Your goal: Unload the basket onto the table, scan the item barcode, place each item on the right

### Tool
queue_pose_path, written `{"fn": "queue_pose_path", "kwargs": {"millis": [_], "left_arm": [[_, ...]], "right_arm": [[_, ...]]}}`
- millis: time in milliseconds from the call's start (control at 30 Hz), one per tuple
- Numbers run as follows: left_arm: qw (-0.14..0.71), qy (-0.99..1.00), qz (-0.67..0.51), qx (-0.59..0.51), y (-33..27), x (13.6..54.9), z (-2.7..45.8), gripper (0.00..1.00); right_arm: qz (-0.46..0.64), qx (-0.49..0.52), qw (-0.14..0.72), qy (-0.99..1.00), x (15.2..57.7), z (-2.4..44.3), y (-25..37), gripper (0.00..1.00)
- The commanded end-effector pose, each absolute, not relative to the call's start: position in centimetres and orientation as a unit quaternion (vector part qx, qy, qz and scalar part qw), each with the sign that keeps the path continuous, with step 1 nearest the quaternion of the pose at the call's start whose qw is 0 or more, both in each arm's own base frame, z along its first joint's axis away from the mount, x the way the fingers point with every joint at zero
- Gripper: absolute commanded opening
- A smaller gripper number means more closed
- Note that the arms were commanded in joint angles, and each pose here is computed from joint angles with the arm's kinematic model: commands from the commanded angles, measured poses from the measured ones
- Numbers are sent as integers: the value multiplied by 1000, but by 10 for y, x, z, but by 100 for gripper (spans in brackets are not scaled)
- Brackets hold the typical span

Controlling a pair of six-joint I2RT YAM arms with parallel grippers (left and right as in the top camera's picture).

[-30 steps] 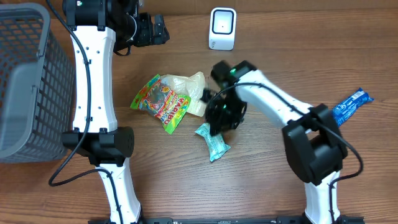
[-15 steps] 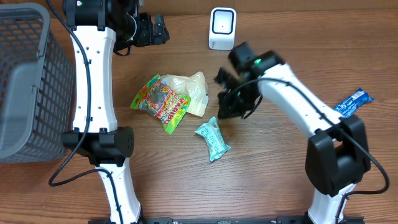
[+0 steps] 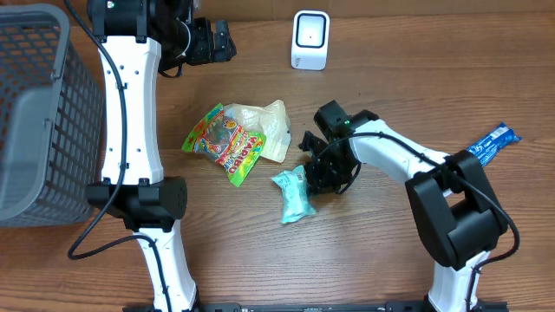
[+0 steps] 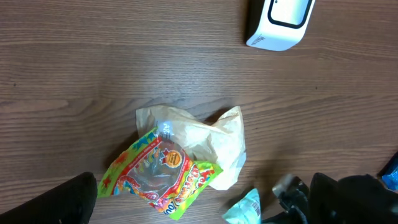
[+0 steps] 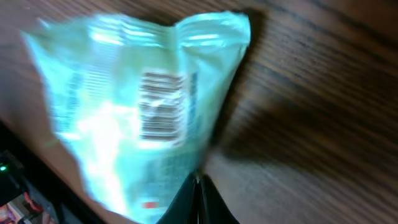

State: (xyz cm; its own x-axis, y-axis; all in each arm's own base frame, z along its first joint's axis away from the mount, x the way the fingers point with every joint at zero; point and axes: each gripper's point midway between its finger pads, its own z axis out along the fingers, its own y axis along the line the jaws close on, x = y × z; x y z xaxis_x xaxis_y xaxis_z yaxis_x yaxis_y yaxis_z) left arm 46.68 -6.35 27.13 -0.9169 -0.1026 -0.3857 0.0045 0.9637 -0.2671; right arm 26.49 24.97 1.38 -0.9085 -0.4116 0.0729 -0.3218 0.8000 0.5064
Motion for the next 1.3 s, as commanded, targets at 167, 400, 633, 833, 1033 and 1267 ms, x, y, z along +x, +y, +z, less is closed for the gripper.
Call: {"fn": "queue_pose_path", "kwargs": {"millis": [167, 400, 633, 833, 1033, 1267], "left_arm": [[214, 967, -135, -20, -69, 462, 283, 100], [214, 967, -135, -20, -69, 462, 283, 100], [214, 967, -135, -20, -69, 462, 283, 100], [214, 967, -135, -20, -69, 462, 283, 100], [214, 967, -135, -20, -69, 462, 283, 100], [214, 967, -135, -20, -69, 462, 283, 100]], "right_arm": [[-240, 196, 103, -945, 255, 1, 247, 4], [-333, 140, 116, -925, 270, 53, 245, 50], [-417, 176, 112, -885, 263, 73, 266, 82], [-304, 161, 97, -934, 262, 29, 269, 78], [-172, 103, 76, -977, 271, -4, 234, 63], [-44, 91, 23, -995, 298, -11, 185, 61]]}}
